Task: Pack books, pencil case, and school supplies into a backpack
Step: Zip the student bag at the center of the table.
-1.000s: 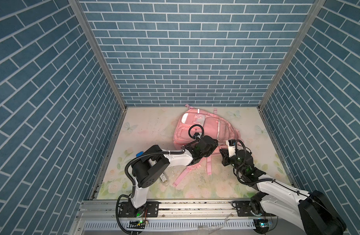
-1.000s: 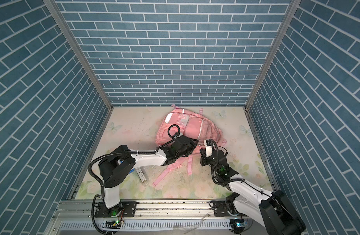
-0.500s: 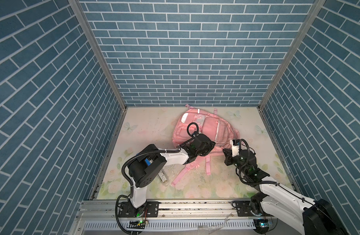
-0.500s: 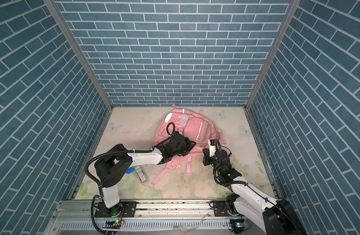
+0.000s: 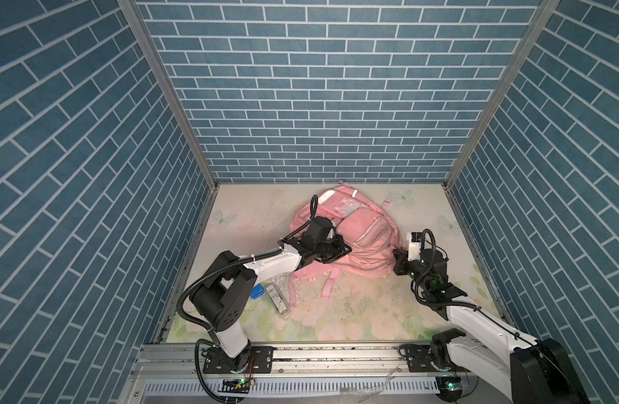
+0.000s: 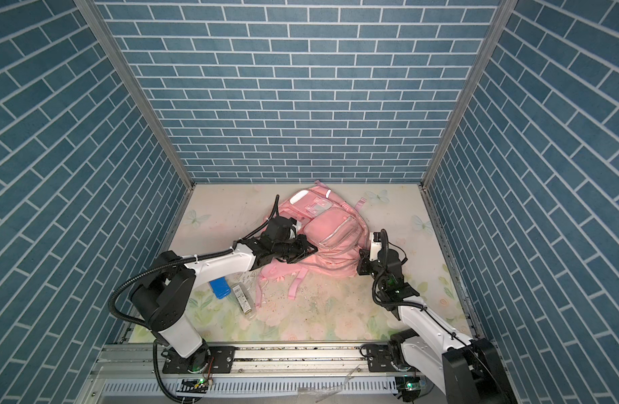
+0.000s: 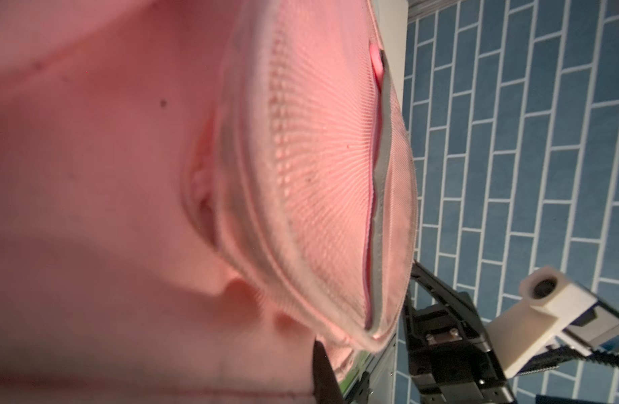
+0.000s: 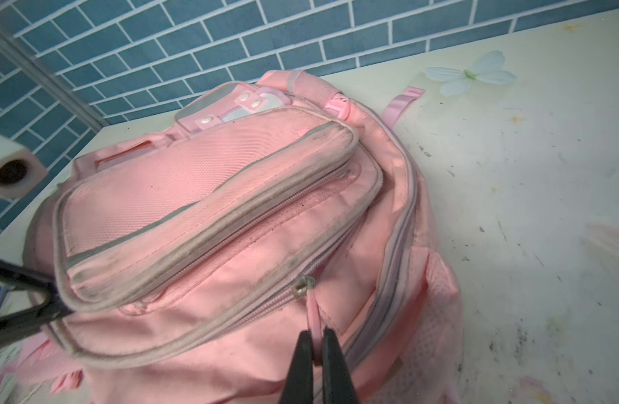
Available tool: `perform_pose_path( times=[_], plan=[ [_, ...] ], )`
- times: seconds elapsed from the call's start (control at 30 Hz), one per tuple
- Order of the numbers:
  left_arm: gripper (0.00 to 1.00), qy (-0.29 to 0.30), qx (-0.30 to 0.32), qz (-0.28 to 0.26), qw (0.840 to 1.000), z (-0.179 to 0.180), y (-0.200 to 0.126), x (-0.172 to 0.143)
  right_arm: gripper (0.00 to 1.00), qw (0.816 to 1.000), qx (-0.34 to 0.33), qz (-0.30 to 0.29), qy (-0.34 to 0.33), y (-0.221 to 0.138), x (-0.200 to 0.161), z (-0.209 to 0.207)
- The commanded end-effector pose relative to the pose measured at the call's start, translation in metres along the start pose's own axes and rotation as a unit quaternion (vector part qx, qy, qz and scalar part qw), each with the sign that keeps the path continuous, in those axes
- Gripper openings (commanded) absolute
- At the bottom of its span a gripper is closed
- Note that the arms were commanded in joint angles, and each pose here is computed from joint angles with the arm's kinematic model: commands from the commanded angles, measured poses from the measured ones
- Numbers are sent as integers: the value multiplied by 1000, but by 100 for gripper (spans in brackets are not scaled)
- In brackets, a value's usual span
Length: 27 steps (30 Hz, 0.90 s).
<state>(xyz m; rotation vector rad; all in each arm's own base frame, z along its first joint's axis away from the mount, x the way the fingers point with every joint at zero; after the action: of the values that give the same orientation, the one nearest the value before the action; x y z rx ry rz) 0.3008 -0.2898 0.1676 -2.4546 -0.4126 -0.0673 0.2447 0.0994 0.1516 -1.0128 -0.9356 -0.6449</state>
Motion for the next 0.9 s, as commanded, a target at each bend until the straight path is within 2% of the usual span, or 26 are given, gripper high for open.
perform_pose_path(
  times=[0.0,0.17,0.3,0.37,0.4,0.43,0.47,0.53,0.6,0.73,0.8,0.87],
  plan=[
    [0,103,58,-10,993,10,-27,34,0,997,66,-15,-45,1,14,12],
    [0,163,97,13,982,17,-35,69,0,992,112,15,-63,1,-3,39],
    [0,168,92,10,981,27,-39,100,0,989,139,9,-58,3,-7,62],
    [11,159,93,-4,983,31,-42,114,0,989,138,10,-61,8,-6,71],
    [21,150,92,-14,984,32,-44,121,0,988,138,15,-71,12,-5,77],
    [30,134,97,-28,986,34,-47,126,0,988,129,23,-81,16,-4,81],
    [34,111,100,-45,988,36,-50,128,0,988,129,26,-86,19,-2,84],
    [41,60,90,-83,991,38,-60,124,0,986,134,35,-92,23,1,90],
    [45,5,66,-120,991,38,-71,109,0,986,135,37,-94,24,2,92],
    [53,-67,8,-207,976,22,-99,73,0,985,137,31,-95,21,3,93],
    [54,-88,-16,-230,969,12,-106,56,0,985,139,32,-97,19,2,93],
    [54,-111,-42,-232,965,1,-102,35,0,985,140,33,-97,18,-2,92]
  ],
)
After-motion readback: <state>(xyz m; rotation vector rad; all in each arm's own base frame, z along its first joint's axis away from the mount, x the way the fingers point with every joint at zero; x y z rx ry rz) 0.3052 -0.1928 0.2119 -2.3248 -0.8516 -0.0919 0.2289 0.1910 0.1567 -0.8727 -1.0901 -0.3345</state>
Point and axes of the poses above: each gripper's point midway between its finger pads, its own y axis out along the fingers, its own z axis along the line the jaws close on, x = y × z, the point moved 7 cm from there along -y, back along the fingers, and after that the axes turned 5 degrees about -y, right-handed, at the moved point
